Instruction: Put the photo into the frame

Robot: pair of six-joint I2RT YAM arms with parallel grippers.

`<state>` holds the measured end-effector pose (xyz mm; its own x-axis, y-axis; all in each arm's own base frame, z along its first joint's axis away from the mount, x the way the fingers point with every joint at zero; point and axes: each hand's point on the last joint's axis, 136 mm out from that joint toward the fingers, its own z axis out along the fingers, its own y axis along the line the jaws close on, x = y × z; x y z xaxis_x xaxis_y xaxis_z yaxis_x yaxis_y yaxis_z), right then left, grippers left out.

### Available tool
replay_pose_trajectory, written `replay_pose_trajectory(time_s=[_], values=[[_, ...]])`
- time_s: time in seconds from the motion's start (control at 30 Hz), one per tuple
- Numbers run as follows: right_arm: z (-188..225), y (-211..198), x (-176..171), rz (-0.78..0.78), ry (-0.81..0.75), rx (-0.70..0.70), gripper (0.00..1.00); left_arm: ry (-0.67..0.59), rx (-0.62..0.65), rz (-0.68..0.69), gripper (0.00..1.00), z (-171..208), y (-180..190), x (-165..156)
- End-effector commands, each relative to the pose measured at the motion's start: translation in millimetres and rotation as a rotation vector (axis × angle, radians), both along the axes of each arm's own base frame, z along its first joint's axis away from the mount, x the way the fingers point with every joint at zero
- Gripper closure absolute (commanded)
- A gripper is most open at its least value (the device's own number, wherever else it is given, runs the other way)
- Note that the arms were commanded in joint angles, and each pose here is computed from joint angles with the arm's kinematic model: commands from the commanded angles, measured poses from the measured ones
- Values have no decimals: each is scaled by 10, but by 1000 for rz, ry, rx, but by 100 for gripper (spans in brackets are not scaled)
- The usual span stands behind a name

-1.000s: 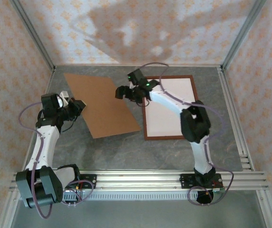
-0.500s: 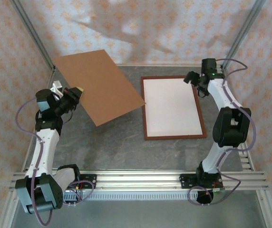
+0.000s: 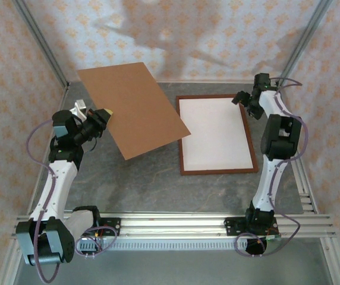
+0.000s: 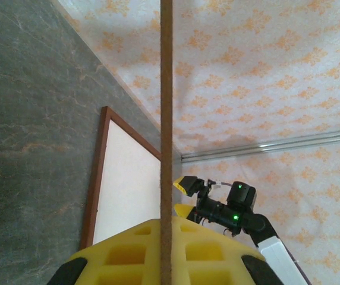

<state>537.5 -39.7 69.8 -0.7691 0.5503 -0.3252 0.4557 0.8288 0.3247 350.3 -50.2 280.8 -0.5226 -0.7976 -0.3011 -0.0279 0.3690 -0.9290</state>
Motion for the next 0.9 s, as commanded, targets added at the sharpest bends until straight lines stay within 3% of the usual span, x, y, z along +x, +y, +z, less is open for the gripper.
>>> replay_pose_trajectory(time_s=[0.0,0.37,0.87], values=[[-59,16,17,29,26,30,0,-137,36,-4,100,411,-13,21],[-156,338,-54,124,22,192,5,-127,32,-4,100,340,-19,35],[-100,1216,-683,249,-1,327,9,-97,47,-53,100,215,-143,15]])
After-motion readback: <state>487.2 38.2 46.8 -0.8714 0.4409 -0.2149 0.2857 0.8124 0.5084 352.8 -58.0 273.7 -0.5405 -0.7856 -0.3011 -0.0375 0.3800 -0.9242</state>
